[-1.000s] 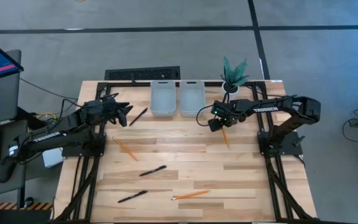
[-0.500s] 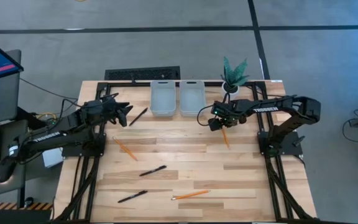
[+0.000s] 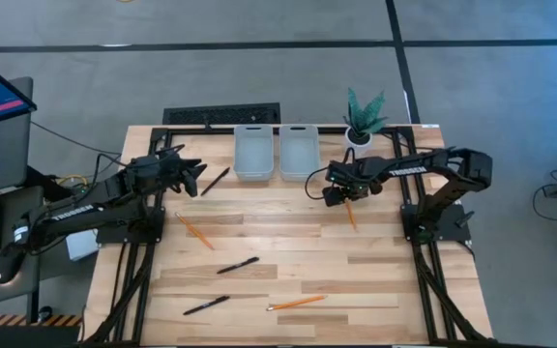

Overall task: Sort pens & pencils
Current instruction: Put the top right orange pencil into the right gray bin

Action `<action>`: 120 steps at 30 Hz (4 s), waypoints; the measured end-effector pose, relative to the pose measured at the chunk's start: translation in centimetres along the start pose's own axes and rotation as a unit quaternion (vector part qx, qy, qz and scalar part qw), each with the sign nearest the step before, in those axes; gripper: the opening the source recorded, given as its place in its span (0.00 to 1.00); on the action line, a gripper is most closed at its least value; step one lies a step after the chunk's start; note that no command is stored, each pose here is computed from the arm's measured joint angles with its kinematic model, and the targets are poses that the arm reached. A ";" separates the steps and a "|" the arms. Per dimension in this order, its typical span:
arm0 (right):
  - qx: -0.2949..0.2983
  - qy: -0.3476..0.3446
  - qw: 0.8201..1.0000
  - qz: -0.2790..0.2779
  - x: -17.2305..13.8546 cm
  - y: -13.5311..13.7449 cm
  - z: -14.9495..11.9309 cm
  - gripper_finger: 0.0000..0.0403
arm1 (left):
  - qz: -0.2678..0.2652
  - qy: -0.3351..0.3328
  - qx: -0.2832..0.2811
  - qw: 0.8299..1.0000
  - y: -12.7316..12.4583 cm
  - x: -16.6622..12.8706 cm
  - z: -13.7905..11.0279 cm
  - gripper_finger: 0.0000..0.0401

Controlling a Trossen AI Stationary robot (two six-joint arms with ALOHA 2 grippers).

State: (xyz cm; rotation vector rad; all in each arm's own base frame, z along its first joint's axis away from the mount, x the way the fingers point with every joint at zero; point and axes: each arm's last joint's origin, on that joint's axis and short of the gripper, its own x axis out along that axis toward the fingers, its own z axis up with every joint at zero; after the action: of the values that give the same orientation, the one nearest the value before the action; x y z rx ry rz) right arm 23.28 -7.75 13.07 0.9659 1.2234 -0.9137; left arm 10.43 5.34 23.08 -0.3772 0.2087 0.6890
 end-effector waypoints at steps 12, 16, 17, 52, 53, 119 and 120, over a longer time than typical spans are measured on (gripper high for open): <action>0.002 0.005 1.000 -0.012 0.1 -0.3 -0.1 0.40 | 0.000 0.000 0.000 1.000 0.0 0.0 0.0 0.33; 0.002 0.007 1.000 -0.014 0.1 -0.3 -0.1 0.28 | 0.000 0.000 0.000 1.000 0.0 0.0 0.0 0.33; 0.002 0.006 1.000 -0.013 0.1 -0.3 -0.1 0.26 | 0.000 0.000 0.000 1.000 0.0 0.0 0.0 0.33; -0.067 0.005 0.997 0.038 -4.6 3.2 2.2 0.13 | 0.005 0.012 0.004 1.000 0.1 0.0 -0.2 0.33; -0.068 0.006 0.997 0.039 -5.1 3.4 2.4 0.13 | 0.005 0.012 0.004 1.000 0.1 0.0 -0.2 0.33; -0.152 -0.217 0.955 0.132 -5.2 5.5 14.5 0.13 | 0.025 0.028 0.015 0.999 0.3 0.0 -0.6 0.33; -0.152 -0.215 0.955 0.134 -5.2 5.5 14.5 0.13 | 0.025 0.028 0.015 0.999 0.3 0.0 -0.6 0.33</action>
State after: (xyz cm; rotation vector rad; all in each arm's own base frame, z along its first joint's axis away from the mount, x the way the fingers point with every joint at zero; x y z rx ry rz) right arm 32.51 -19.35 19.95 0.6223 0.8067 -0.6504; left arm 10.17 5.30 22.46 -0.3635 0.2814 0.7234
